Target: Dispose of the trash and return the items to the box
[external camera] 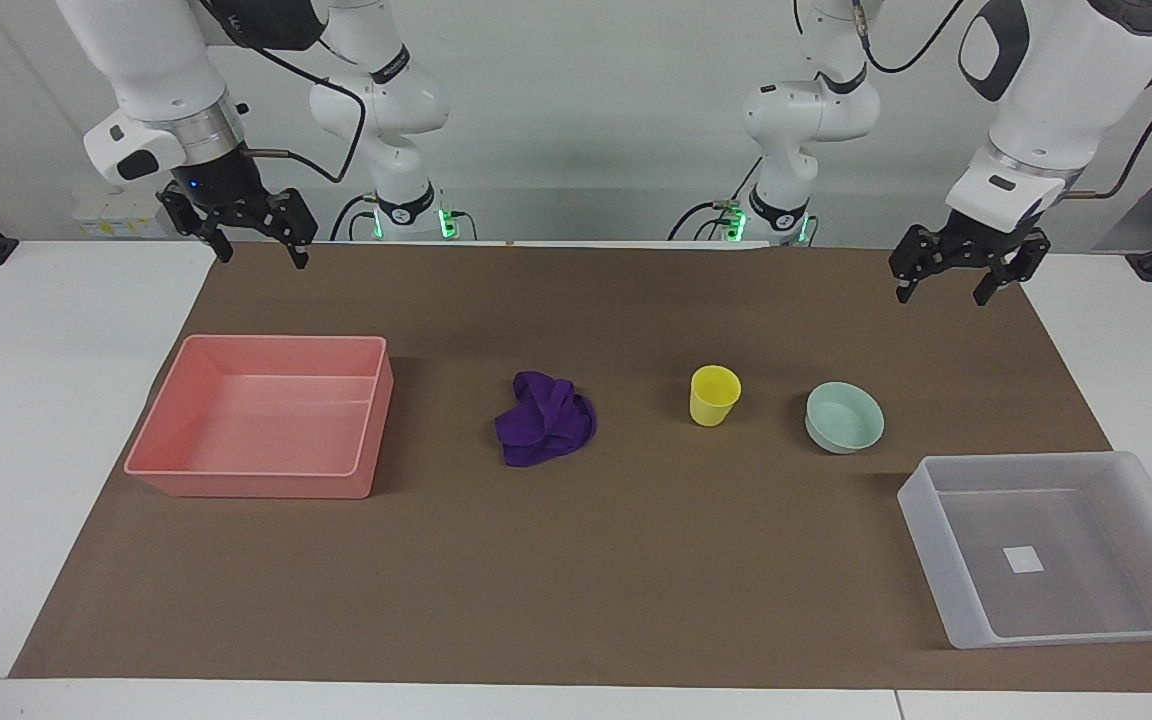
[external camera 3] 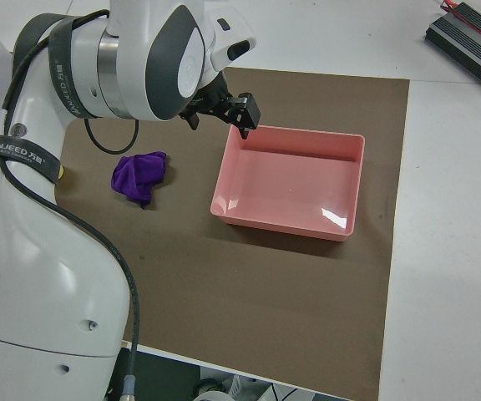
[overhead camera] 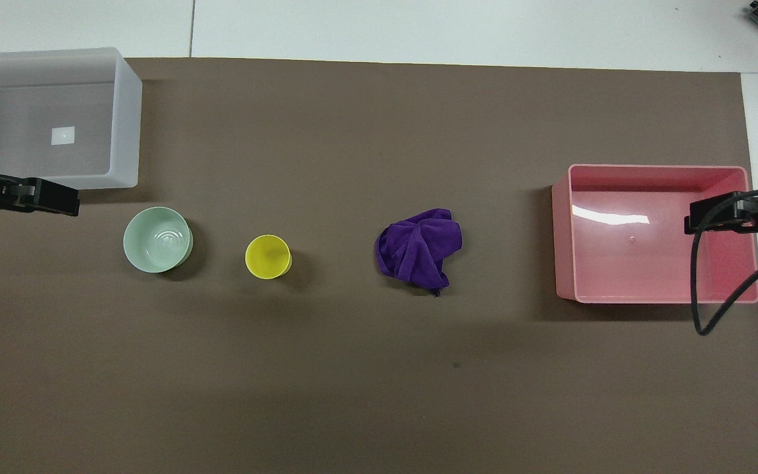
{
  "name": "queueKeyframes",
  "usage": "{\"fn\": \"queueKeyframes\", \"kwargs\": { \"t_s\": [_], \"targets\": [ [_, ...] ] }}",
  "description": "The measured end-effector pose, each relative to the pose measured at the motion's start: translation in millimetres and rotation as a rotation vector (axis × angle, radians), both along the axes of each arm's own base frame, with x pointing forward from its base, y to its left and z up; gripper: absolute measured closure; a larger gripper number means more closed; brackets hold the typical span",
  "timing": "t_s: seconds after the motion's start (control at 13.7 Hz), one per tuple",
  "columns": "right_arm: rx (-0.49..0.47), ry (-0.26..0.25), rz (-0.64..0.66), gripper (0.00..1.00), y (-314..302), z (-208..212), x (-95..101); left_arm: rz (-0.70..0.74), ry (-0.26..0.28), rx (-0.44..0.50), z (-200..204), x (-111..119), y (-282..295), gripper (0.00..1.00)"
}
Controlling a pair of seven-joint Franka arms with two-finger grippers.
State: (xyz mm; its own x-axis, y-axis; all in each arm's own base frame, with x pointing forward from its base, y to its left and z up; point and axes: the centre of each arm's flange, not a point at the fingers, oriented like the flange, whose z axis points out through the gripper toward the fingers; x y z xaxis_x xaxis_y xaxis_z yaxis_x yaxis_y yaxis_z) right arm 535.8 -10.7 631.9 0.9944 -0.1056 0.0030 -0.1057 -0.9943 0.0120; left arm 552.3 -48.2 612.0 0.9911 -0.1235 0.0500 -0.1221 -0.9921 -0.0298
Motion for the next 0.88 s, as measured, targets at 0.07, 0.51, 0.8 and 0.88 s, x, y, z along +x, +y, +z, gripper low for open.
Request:
{"fn": "queueKeyframes", "kwargs": {
  "t_s": [0.07,0.51,0.8,0.88],
  "targets": [
    [0.000,-0.001,0.000,0.00,0,0,-0.3,0.003,0.000,-0.002,0,0,1,0.00],
    [0.000,0.000,0.000,0.00,0,0,-0.3,0.013,0.002,-0.020,0,0,4,0.00],
    [0.000,0.002,0.000,0.00,0,-1,-0.4,0.034,0.002,-0.034,0,1,15,0.00],
    [0.000,0.002,0.000,0.00,0,-1,-0.4,0.034,0.002,-0.034,0,1,14,0.00]
  ]
}}
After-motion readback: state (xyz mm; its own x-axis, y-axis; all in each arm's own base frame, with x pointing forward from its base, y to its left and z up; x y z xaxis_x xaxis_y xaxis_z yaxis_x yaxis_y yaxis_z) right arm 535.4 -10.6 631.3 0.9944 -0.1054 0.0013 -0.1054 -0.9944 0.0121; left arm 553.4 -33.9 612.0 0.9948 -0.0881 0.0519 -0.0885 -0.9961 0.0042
